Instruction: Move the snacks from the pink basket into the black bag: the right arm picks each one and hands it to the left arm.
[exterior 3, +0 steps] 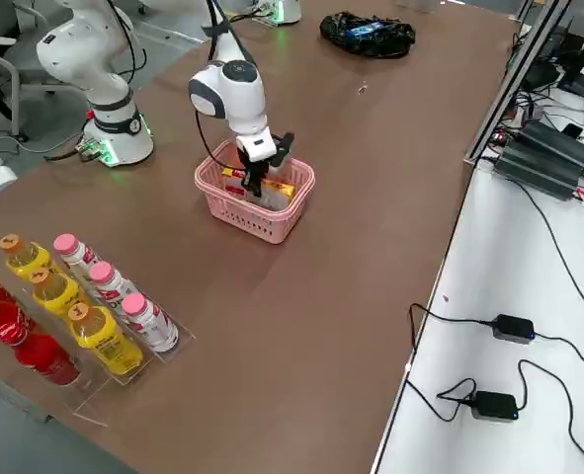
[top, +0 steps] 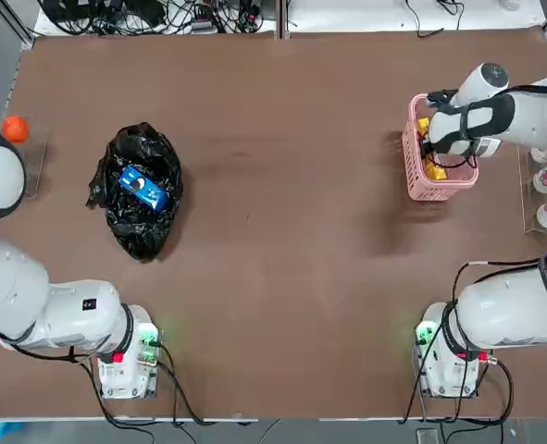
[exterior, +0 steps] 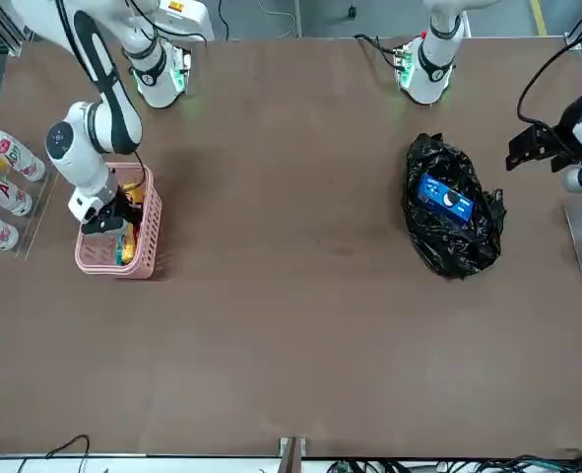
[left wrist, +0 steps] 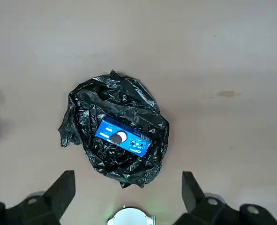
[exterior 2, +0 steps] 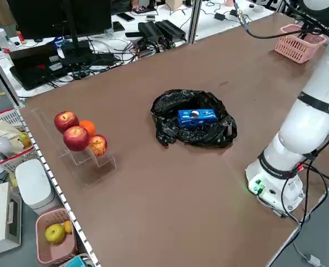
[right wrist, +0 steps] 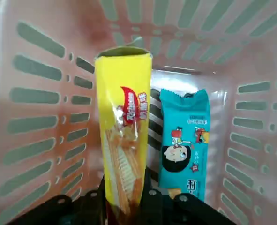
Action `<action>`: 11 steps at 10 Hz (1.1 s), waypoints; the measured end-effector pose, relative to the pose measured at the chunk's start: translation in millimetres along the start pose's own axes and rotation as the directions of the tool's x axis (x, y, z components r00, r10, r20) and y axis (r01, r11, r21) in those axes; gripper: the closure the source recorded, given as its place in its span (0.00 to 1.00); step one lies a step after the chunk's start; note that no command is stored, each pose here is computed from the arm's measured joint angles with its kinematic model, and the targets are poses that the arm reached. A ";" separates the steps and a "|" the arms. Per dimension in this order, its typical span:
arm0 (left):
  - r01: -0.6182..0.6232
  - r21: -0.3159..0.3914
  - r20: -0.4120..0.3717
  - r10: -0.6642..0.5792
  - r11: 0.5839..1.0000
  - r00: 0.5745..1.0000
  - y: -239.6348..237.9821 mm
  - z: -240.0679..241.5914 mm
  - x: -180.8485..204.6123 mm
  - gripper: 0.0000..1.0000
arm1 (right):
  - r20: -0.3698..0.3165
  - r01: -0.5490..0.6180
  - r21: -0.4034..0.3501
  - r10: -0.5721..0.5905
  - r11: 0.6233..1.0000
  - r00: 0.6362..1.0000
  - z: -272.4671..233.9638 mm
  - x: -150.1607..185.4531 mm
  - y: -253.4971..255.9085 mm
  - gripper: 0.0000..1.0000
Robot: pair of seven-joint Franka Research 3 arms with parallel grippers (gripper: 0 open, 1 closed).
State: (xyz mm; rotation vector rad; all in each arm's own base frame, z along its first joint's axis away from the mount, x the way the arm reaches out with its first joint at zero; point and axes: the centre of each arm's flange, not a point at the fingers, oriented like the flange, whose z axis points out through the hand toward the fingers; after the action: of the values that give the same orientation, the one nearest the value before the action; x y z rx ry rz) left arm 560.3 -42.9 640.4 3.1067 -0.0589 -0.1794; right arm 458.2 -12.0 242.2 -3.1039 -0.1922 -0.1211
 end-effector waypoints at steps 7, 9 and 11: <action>0.028 0.000 0.000 -0.028 1.000 1.000 6.1 0.2 -0.3 0.00 | 0.101 -0.013 0.047 0.008 0.999 0.995 -73.8 19.9 8.9 0.73; 0.028 0.000 -0.003 -0.028 1.000 1.000 8.0 -0.1 0.0 0.00 | 0.130 -0.017 0.059 0.010 0.998 0.991 -94.8 29.0 14.7 0.73; 0.029 0.000 -0.004 -0.029 1.000 1.000 8.0 -0.1 0.1 0.00 | 0.155 -0.012 0.071 0.001 0.997 0.988 -117.7 40.6 17.9 0.73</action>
State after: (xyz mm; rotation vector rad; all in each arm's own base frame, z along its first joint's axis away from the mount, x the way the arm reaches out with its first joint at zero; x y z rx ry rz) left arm 560.2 -50.8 640.7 3.1093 -0.0134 -0.1736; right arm 491.7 -28.8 362.2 -3.0417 -0.1854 0.1258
